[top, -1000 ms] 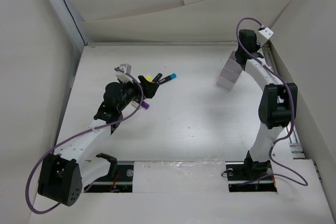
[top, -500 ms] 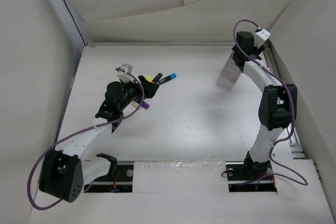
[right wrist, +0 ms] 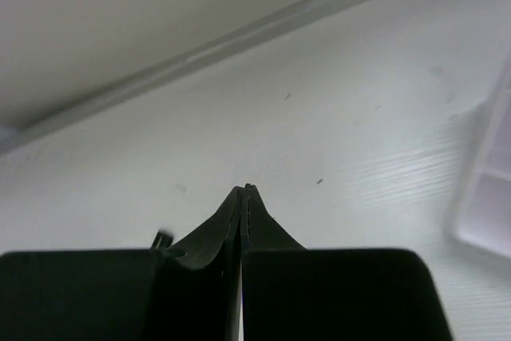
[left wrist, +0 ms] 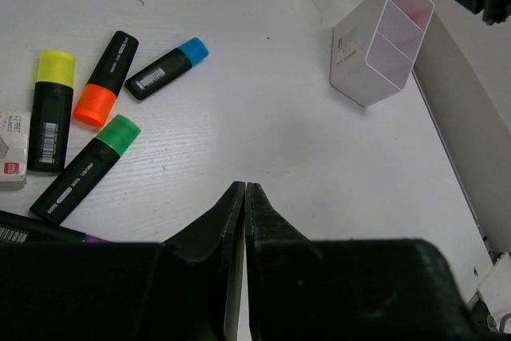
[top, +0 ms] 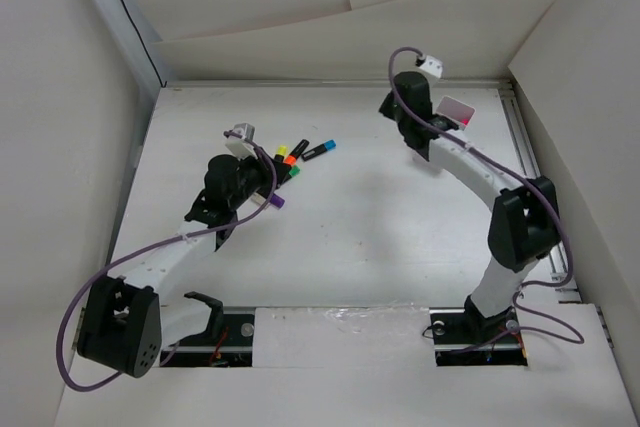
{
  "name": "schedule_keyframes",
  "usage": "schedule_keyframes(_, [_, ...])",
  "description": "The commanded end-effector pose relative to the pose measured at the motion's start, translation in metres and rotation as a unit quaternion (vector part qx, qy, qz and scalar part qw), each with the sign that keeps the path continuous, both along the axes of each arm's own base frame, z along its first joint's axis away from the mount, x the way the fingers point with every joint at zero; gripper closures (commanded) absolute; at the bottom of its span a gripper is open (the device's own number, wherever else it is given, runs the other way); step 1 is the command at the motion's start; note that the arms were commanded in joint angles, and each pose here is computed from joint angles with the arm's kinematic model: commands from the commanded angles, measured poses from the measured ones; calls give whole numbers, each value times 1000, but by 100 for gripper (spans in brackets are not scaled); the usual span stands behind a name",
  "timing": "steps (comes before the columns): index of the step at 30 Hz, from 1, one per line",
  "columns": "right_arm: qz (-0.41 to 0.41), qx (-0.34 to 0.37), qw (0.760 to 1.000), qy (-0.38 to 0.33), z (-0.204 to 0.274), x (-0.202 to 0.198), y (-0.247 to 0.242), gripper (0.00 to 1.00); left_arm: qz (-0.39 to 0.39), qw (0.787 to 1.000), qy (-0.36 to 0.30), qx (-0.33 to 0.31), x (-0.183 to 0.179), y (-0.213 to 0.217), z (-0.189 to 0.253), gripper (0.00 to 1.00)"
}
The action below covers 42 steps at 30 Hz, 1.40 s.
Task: Sort the stationery into containers
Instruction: Place the pen in the storage box, then move the pen to the center of the board.
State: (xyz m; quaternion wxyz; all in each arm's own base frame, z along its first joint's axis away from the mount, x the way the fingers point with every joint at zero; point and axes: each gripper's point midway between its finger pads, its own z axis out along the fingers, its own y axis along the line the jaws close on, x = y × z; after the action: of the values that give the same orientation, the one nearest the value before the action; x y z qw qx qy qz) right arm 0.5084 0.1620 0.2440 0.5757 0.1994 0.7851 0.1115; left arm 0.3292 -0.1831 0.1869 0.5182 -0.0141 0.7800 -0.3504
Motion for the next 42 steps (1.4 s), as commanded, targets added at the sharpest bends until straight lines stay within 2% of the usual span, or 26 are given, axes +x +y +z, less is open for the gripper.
schedule_keyframes(1, [84, 16, 995, 45, -35, -10, 62, 99, -6, 1000, -29, -12, 6, -5, 24, 100])
schedule_keyframes(3, [122, 21, 991, 58, -37, -14, 99, 93, -11, 999, -30, -18, 4, -7, 28, 98])
schedule_keyframes(5, [128, -3, 986, 103, -72, -15, 114, 72, 1, 999, -38, -18, 2, -2, 32, 93])
schedule_keyframes(7, [132, -4, 985, 111, -76, -12, 130, 52, 1, 999, -38, -18, 2, -2, 32, 87])
schedule_keyframes(8, [132, -6, 982, 134, -98, -11, 134, 47, 1, 999, -43, -20, 1, -1, 35, 85])
schedule_keyframes(11, [140, 0, 978, 152, -118, -8, 149, 32, -4, 999, -44, -22, 0, -3, 34, 82])
schedule_keyframes(16, [145, 11, 971, 189, -146, -6, 166, 22, -21, 999, -41, -28, -3, -8, 33, 81])
schedule_keyframes(24, [127, 28, 969, 210, -168, 8, 178, 20, -26, 998, -48, -36, -5, -10, 40, 80])
schedule_keyframes(27, [117, 16, 968, 220, -179, 11, 176, 24, -26, 998, -53, -38, -7, -9, 42, 80])
schedule_keyframes(36, [102, 6, 967, 235, -196, 13, 179, 39, -24, 997, -62, -41, -9, -8, 49, 80])
schedule_keyframes(39, [98, 2, 967, 237, -197, 14, 177, 49, -35, 996, -64, -48, -11, -11, 51, 80])
schedule_keyframes(42, [93, -6, 965, 246, -207, 13, 175, 54, -28, 996, -65, -47, -11, -9, 50, 80])
